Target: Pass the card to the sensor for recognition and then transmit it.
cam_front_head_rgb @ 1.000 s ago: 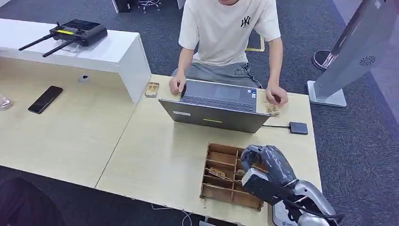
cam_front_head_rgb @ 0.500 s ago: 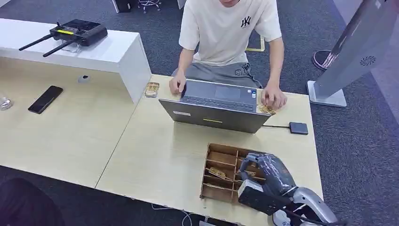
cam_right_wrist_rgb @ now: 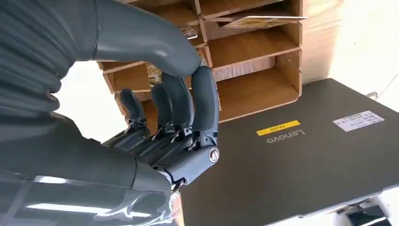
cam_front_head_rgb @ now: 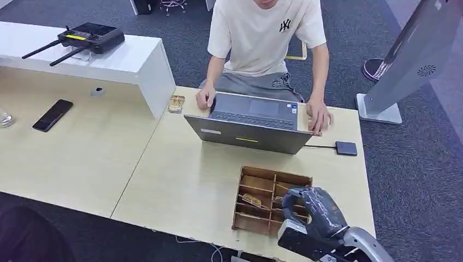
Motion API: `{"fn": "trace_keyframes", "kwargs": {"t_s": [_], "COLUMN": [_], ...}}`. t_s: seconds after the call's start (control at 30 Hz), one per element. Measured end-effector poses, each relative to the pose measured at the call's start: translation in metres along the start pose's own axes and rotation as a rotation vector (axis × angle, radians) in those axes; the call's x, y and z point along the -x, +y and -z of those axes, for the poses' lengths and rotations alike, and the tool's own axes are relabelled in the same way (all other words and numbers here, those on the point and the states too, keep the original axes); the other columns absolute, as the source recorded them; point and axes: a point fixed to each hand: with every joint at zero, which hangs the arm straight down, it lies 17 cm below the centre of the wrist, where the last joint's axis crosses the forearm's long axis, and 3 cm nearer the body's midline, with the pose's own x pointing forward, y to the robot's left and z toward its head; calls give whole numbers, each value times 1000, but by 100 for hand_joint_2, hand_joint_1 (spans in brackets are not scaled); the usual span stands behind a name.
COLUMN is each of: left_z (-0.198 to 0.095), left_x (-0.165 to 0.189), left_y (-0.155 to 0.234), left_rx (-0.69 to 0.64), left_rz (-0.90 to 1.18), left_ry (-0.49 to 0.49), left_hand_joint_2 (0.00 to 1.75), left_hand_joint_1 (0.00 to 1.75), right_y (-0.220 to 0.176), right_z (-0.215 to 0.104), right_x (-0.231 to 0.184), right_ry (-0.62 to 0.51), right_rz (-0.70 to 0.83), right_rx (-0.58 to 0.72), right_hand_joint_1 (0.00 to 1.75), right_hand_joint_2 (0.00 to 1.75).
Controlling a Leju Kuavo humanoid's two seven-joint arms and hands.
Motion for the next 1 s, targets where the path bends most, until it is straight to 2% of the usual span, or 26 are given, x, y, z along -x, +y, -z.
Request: {"fn": "trace_keyframes", "kwargs": {"t_s": [0.03, 0.07, 0.1, 0.13, 0.17, 0.23, 0.3, 0.57, 0.67, 0.77, 0.87, 1.0], "left_z": [0, 0, 0, 0, 0, 1, 1, 3, 4, 4, 4, 5], "left_x": [0, 0, 0, 0, 0, 0, -1, -2, -1, 0, 2, 0], "left_y": [0, 0, 0, 0, 0, 0, 1, 0, 0, 1, 2, 2], "left_rx": [0, 0, 0, 0, 0, 0, -1, 6, 6, 9, 8, 9], "left_rz": [-1, -2, -2, -3, -3, -8, -11, 1, 8, 16, 24, 40], "left_ry": [1, 1, 2, 2, 2, 3, 1, -7, -8, -9, -8, -17], "left_hand_joint_2": [0, 0, 0, 0, 0, 0, 0, 0, 0, 0, 0, 0], "left_hand_joint_1": [0, 0, 0, 0, 0, 0, 0, 0, 0, 0, 0, 0], "right_y": [0, 0, 1, 1, 2, 4, 6, 11, 13, 15, 18, 18], "right_z": [0, 0, 0, 0, -1, -1, -1, -2, -2, -3, -4, -4], "right_x": [0, 0, -1, -1, -1, -1, -2, -5, -5, -5, -3, -2], "right_ry": [0, 0, -1, -1, -1, -2, -4, -13, -15, -14, -12, -13], "right_rz": [-1, -2, -2, -1, -1, 0, -1, -19, -29, -33, -46, -81], "right_rx": [0, 0, -1, -2, -4, -7, -12, -23, -29, -35, -43, -38], "right_hand_joint_1": [129, 124, 112, 112, 80, 77, 63, 66, 79, 79, 105, 106], "right_hand_joint_2": [175, 175, 175, 175, 175, 175, 175, 175, 175, 175, 175, 175]}}
